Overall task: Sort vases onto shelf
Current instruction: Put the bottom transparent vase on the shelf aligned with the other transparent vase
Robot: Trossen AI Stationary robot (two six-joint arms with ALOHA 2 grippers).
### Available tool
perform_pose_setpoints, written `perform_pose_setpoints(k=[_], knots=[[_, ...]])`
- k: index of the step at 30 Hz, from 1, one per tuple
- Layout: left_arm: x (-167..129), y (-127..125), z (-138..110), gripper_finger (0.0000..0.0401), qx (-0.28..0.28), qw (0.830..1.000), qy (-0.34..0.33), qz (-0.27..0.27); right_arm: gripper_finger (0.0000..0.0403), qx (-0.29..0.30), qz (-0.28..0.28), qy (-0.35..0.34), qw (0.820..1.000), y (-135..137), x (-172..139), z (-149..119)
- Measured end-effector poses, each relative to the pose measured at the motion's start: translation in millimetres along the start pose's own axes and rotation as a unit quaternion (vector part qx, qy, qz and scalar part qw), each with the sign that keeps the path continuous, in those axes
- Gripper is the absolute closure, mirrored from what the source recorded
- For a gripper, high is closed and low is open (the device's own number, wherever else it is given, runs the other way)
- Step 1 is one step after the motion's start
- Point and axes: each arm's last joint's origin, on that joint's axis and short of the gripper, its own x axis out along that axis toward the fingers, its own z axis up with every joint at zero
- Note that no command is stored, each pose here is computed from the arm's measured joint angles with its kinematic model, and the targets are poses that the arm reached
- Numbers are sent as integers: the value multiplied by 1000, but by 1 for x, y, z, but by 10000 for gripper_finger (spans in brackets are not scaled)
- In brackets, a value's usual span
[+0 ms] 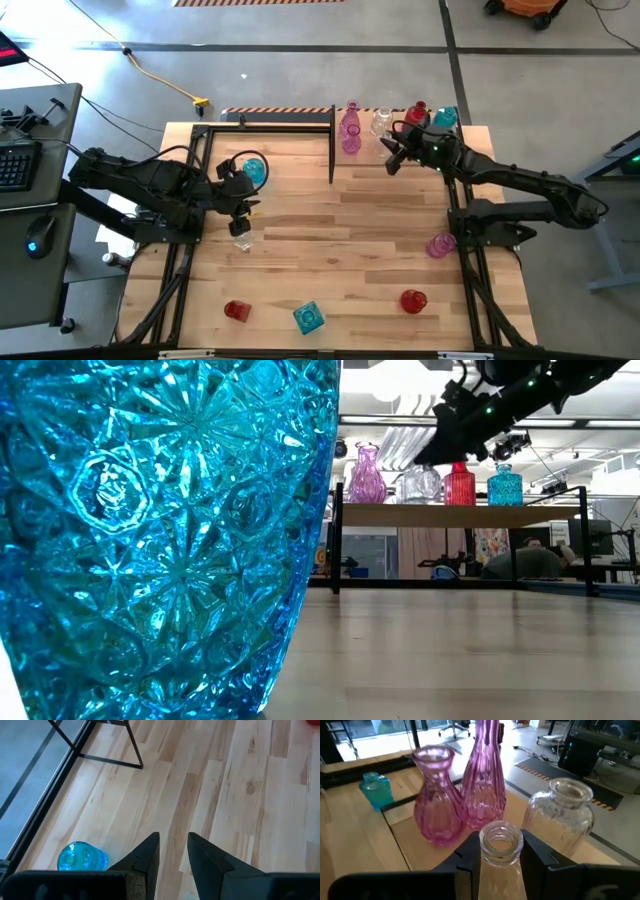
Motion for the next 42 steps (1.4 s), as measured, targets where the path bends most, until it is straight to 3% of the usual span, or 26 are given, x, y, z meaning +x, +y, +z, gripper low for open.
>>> perform_pose_setpoints(k=[25, 33, 42], knots=[[0, 0, 0, 311, -2, 1000, -2, -1, 328, -18, -7, 6, 1000, 1, 12, -3], [0, 0, 0, 311, -2, 1000, -2, -1, 298, -17, -14, 5, 1000, 0, 12, -3], [0, 0, 0, 311, -2, 1000, -2, -1, 294, -16, -14, -2, 1000, 0, 12, -2]])
